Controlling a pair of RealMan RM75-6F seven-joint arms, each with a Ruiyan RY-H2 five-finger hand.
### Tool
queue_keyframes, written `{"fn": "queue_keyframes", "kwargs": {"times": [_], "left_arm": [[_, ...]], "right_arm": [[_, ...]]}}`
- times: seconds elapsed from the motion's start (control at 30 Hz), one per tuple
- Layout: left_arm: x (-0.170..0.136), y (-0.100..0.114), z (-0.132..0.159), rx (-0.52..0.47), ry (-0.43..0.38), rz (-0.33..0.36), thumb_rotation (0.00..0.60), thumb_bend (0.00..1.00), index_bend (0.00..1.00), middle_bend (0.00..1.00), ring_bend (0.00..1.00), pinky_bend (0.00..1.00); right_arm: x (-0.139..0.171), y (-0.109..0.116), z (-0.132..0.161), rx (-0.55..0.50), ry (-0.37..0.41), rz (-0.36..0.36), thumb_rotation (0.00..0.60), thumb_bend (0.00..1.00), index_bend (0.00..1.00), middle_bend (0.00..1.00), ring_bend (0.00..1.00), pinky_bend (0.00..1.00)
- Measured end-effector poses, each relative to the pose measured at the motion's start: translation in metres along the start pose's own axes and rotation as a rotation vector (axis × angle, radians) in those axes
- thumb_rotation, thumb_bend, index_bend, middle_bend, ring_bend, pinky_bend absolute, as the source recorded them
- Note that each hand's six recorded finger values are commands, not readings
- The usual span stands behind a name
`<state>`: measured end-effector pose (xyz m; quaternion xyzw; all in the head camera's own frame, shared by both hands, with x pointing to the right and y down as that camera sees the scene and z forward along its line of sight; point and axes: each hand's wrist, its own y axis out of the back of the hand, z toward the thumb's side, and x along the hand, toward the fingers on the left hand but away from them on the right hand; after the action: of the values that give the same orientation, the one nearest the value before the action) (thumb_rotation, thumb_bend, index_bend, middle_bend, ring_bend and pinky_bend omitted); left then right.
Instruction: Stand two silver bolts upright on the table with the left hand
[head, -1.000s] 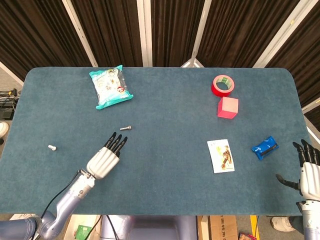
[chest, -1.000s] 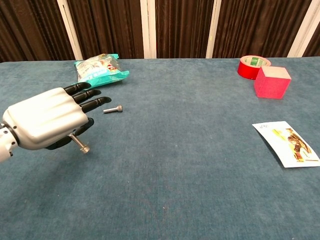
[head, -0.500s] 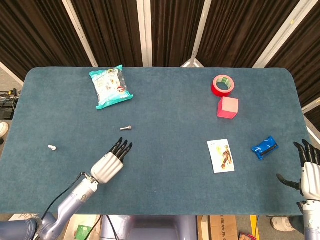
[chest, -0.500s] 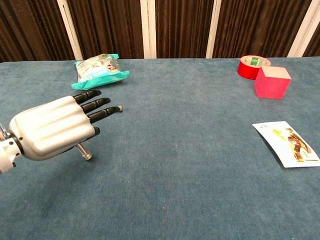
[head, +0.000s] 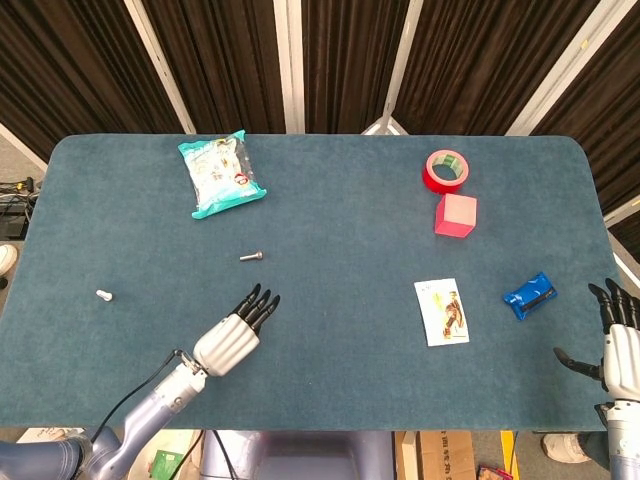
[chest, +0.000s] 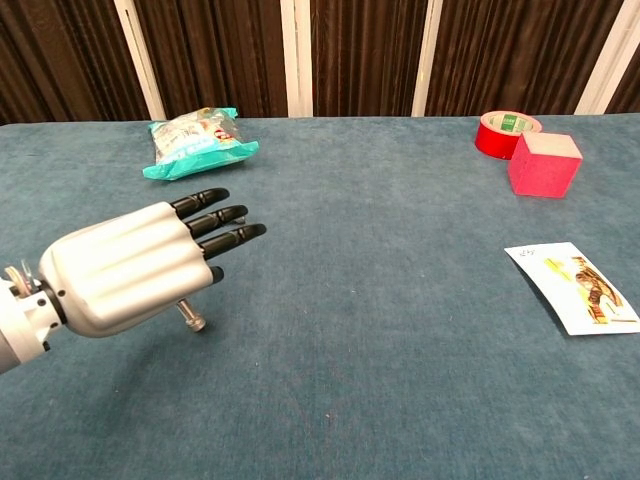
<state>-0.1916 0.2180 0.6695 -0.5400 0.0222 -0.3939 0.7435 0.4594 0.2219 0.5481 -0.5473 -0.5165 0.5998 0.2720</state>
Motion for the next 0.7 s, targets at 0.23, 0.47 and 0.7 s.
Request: {"fn": "queue_keyframes", "kwargs": {"times": [0.23, 0.47, 0.7], "left_arm": [[0.004, 0.01, 0.007, -0.005, -0.01, 0.023, 0.6, 0.5, 0.56, 0.0, 0.0, 0.0], [0.007, 0.012, 0.011, 0.004, -0.022, 0.022, 0.6, 0.5, 0.56, 0.0, 0.0, 0.0], [0.011, 0.015, 0.017, 0.014, -0.032, 0.021, 0.6, 0.5, 0.54, 0.0, 0.0, 0.0]], "right_arm": [[0.0, 0.0, 0.0, -0.002, 0.0, 0.002, 0.6, 0.01, 0.13, 0.03, 0.01, 0.0], [0.0, 0.0, 0.0, -0.004, -0.001, 0.001, 0.6, 0.01, 0.13, 0.03, 0.02, 0.0], [0.0, 0.0, 0.0, -0.004, -0.001, 0.002, 0.6, 0.01, 0.13, 0.03, 0.02, 0.0]]}}
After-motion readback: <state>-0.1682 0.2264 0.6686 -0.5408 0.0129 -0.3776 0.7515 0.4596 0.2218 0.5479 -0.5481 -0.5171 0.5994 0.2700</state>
